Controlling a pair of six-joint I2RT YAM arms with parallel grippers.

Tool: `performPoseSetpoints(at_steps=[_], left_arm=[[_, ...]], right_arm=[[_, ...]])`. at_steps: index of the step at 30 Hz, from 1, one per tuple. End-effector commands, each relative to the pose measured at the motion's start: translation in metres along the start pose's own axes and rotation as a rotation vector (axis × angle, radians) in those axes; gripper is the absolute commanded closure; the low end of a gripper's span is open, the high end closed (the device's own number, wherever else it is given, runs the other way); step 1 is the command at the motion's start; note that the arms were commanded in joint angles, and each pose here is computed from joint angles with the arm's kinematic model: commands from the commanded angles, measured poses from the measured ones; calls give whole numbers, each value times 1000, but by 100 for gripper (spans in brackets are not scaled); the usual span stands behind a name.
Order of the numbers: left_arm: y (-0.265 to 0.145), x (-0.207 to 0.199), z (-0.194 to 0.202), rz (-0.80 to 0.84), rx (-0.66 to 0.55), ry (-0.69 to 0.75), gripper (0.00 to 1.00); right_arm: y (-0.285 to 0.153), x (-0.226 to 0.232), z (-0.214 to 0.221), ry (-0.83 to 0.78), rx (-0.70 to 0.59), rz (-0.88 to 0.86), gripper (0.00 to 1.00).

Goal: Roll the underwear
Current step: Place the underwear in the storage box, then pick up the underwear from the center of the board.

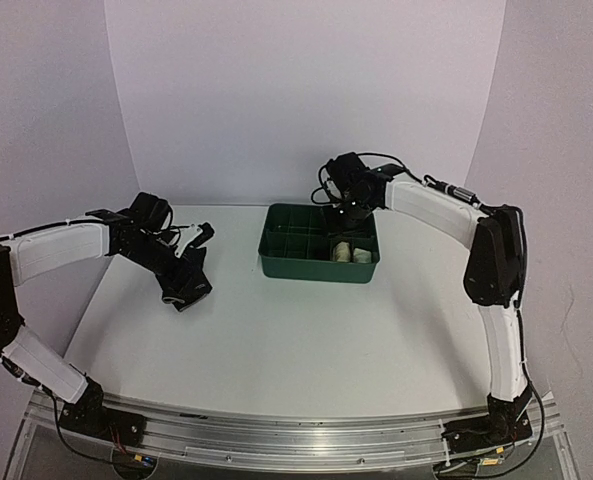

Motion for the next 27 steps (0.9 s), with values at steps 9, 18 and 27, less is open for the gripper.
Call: performPoseSetpoints(at_steps=[9,18,27], left_arm=[[14,62,76,-98,284,-20,24],[24,76,80,-133,313,224,29],[46,89,95,-129,394,290,47]], right_arm=[[-92,104,60,-340,14,-299,41],[-76,162,109,-322,88,-441,42],[-43,173,130,-268,155,-459,43]])
Point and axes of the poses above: each gripper's point midway between its finger pads, its own y axis out along the fingers, its own x axis along the line the jaws close on, z = x × y, the point moved 4 cm from there along -y, back along the fingers, and after that the axes turned 15 degrees about y, right-handed, at the moved point
